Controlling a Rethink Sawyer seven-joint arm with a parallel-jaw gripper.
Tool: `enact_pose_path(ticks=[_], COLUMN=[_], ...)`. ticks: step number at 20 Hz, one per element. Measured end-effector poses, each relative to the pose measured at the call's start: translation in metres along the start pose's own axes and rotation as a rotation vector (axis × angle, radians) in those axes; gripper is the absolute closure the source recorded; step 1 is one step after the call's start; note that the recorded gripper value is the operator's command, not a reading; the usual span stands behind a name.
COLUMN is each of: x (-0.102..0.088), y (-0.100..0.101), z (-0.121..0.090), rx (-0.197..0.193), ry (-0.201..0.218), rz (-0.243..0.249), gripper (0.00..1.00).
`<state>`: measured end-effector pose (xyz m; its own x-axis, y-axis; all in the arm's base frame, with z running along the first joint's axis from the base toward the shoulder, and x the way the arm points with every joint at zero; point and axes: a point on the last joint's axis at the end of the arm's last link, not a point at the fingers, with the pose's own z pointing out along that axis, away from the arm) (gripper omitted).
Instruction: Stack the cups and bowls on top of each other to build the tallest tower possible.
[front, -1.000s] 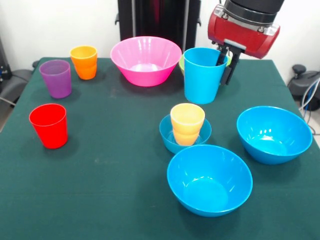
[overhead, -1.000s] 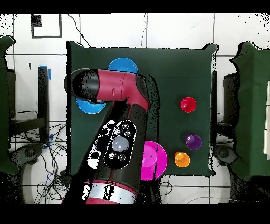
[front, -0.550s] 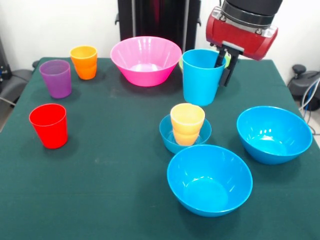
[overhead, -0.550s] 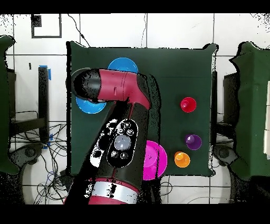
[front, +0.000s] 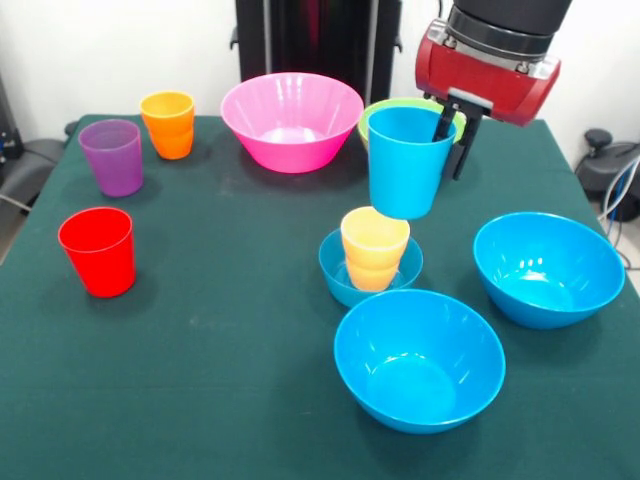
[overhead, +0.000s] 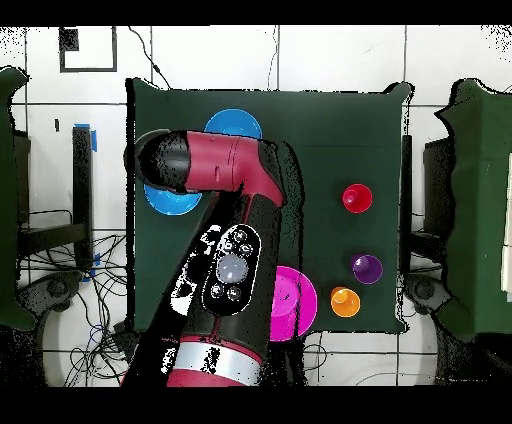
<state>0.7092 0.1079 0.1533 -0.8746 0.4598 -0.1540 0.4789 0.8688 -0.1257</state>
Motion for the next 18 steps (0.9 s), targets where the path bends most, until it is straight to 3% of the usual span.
enact_pose_path(ticks=[7, 18], x=[0.001, 0.017], y=[-0.001, -0.008], z=[0.002, 0.016], rx=[-0.003, 0.008], ry=[-0.008, 0.014], rz=[0.000, 0.002], gripper=[1.00, 1.00])
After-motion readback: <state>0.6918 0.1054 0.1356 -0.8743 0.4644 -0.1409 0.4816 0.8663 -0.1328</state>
